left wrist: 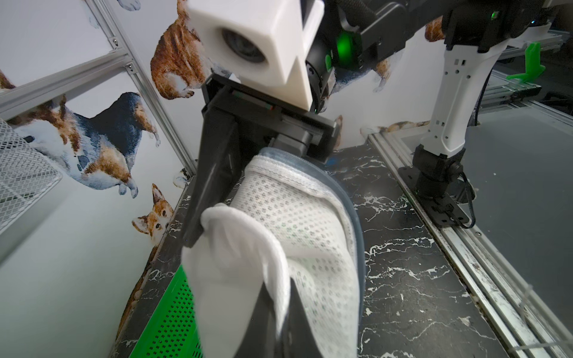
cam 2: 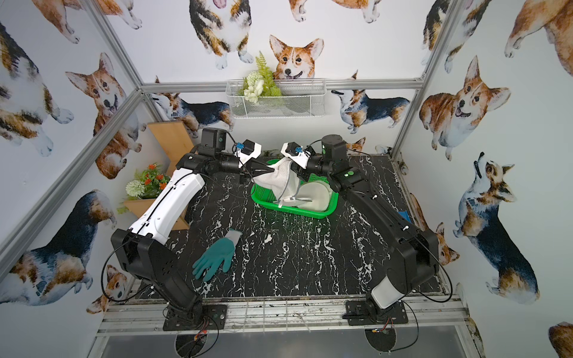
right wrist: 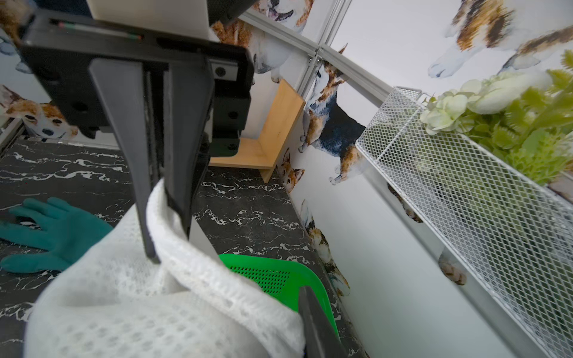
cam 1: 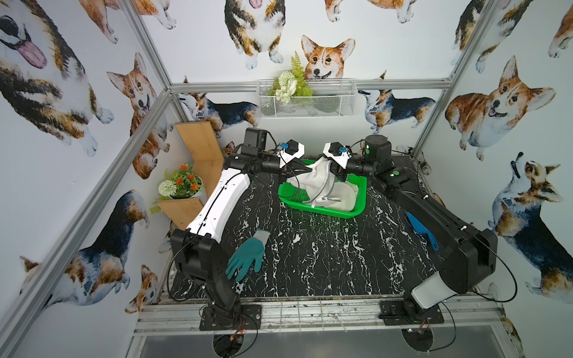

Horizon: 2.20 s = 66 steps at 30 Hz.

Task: Turn the laundry bag inside out
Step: Turn over the laundry bag.

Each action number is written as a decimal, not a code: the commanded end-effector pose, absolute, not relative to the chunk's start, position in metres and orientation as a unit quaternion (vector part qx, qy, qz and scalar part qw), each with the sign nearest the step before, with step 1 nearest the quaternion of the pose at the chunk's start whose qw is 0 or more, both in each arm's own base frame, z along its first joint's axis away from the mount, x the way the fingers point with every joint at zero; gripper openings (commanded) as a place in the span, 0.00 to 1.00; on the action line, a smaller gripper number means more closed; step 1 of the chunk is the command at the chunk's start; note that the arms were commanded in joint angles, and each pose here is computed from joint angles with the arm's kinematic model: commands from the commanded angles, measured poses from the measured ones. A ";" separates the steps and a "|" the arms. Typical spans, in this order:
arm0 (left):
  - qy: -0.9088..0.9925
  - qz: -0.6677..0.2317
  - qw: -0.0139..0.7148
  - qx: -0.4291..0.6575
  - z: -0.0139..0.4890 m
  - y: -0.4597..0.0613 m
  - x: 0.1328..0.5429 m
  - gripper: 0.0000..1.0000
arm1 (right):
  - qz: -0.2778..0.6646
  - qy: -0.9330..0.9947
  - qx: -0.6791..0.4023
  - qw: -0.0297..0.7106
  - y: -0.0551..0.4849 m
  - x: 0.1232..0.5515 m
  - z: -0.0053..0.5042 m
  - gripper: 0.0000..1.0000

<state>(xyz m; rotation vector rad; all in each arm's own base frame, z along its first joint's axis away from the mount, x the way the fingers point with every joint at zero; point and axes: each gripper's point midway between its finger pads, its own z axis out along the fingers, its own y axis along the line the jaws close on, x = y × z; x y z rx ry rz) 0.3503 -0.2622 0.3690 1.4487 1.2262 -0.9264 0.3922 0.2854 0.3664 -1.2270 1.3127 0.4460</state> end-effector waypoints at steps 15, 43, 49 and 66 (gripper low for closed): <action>0.535 -0.182 0.711 0.418 0.446 -0.208 0.419 0.89 | 0.253 0.667 -0.324 0.621 0.259 0.405 0.376 0.00; 0.484 0.069 0.737 0.466 0.437 -0.287 0.419 0.82 | 0.183 0.819 -0.131 0.528 0.227 0.431 0.386 0.00; 0.477 0.129 0.721 0.485 0.434 -0.281 0.428 0.65 | 0.126 0.809 -0.183 0.544 0.218 0.423 0.385 0.00; 0.520 -0.162 0.668 0.507 0.448 -0.281 0.404 0.31 | -0.044 0.730 -0.391 0.558 0.216 0.403 0.369 0.00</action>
